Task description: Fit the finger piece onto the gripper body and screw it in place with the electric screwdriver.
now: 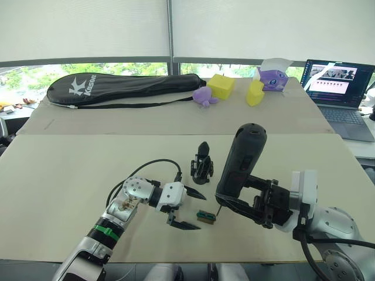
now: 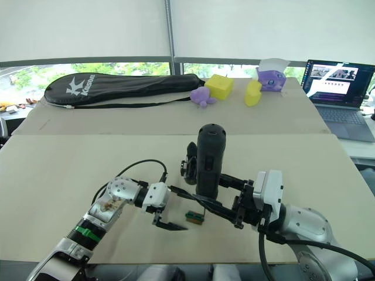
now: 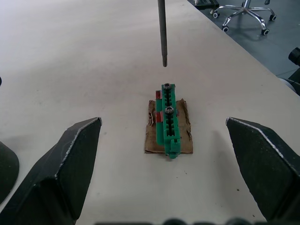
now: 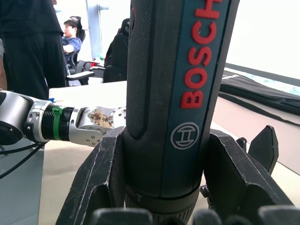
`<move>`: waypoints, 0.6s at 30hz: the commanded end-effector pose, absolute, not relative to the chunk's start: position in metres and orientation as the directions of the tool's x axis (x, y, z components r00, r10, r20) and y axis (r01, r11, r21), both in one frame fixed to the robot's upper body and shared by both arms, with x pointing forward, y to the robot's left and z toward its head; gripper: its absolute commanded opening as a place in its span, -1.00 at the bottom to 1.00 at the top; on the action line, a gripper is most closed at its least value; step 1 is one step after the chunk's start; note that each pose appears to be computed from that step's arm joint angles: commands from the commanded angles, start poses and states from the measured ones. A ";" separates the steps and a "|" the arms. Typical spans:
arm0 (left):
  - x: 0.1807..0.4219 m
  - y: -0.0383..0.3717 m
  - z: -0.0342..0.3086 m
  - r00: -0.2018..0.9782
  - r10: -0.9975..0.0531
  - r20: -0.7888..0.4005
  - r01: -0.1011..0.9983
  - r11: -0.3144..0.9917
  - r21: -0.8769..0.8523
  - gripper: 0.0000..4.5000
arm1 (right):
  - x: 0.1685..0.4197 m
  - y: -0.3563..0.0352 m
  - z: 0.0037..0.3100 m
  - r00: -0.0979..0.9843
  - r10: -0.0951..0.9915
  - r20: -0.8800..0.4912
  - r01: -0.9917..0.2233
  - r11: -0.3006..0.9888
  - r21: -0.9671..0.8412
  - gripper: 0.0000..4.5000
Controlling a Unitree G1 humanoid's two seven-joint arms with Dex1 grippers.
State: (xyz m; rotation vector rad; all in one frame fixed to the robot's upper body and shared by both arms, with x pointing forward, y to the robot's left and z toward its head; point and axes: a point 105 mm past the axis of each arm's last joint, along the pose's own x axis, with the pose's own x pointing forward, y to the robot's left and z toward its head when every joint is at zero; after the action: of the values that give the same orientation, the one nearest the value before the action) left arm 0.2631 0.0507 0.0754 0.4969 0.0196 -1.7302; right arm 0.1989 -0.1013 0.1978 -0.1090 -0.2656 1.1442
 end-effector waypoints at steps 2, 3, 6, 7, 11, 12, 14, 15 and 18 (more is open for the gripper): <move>0.262 0.047 0.084 -0.141 -0.935 -0.325 0.926 -0.241 0.292 1.00 | 0.196 -0.100 0.209 0.370 0.909 0.189 -0.867 0.411 -0.281 -0.13; 0.262 0.047 0.084 -0.140 -0.935 -0.325 0.926 -0.240 0.292 1.00 | 0.207 -0.096 0.208 0.374 0.908 0.190 -0.867 0.415 -0.277 -0.13; 0.263 0.047 0.084 -0.139 -0.935 -0.325 0.926 -0.240 0.292 1.00 | 0.228 -0.086 0.207 0.373 0.908 0.193 -0.871 0.414 -0.264 -0.13; 0.263 0.047 0.084 -0.140 -0.935 -0.325 0.926 -0.240 0.292 1.00 | 0.232 -0.087 0.208 0.379 0.904 0.196 -0.870 0.420 -0.258 -0.13; 0.263 0.046 0.084 -0.141 -0.935 -0.325 0.925 -0.242 0.294 1.00 | 0.242 -0.087 0.212 0.371 0.909 0.192 -0.868 0.413 -0.275 -0.13; 0.263 0.046 0.084 -0.141 -0.935 -0.325 0.925 -0.241 0.294 1.00 | 0.242 -0.087 0.214 0.359 0.913 0.195 -0.874 0.402 -0.273 -0.13; 0.263 0.046 0.084 -0.138 -0.936 -0.325 0.925 -0.240 0.296 1.00 | 0.238 -0.087 0.219 0.333 0.919 0.212 -0.891 0.380 -0.249 -0.13; 0.264 0.046 0.084 -0.136 -0.936 -0.326 0.925 -0.238 0.297 1.00 | 0.234 -0.087 0.222 0.320 0.922 0.220 -0.898 0.369 -0.241 -0.13; 0.265 0.048 0.084 -0.128 -0.936 -0.329 0.926 -0.232 0.298 1.00 | 0.225 -0.090 0.229 0.308 0.926 0.219 -0.901 0.358 -0.245 -0.13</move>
State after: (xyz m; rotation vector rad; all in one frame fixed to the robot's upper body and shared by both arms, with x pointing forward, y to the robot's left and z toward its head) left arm 0.2632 0.0497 0.0761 0.5016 0.0159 -1.7313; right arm 0.2390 -0.0902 0.2071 -0.0649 -0.2500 1.1833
